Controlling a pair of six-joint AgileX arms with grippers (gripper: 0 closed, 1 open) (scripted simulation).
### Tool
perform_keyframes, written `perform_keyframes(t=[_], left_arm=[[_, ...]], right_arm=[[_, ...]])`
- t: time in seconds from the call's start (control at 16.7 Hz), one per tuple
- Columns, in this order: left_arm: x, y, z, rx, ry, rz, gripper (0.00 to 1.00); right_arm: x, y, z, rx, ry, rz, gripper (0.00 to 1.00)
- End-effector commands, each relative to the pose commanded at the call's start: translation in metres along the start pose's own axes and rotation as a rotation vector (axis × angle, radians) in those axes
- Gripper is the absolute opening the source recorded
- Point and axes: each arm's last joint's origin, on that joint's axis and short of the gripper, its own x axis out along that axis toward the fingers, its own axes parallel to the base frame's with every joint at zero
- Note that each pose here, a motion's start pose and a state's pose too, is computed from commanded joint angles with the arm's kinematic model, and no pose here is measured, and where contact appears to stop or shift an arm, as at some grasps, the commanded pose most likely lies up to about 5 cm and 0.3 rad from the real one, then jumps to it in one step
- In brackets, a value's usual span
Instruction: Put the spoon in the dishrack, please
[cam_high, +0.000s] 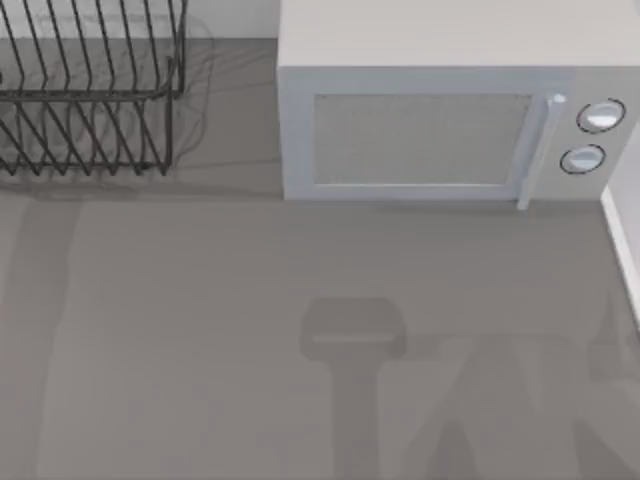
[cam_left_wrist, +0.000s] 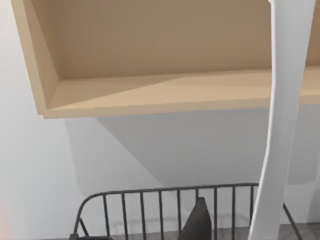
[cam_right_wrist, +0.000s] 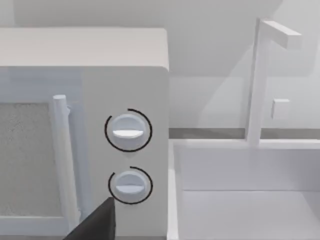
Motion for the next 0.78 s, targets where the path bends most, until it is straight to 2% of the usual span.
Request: perform_keyframes(t=[0.18, 0.54, 0.78], left_arm=[[-0.021, 0.004, -0.001, -0.038, -0.103, 0.036, 0.00], [-0.022, 0.004, -0.001, -0.038, -0.111, 0.037, 0.00], [0.013, 0.013, -0.010, -0.043, -0.097, 0.058, 0.00]], right_arm=[[0.000, 0.000, 0.000, 0.000, 0.000, 0.000, 1.00], [0.000, 0.000, 0.000, 0.000, 0.000, 0.000, 1.00], [0.000, 0.000, 0.000, 0.000, 0.000, 0.000, 1.00]])
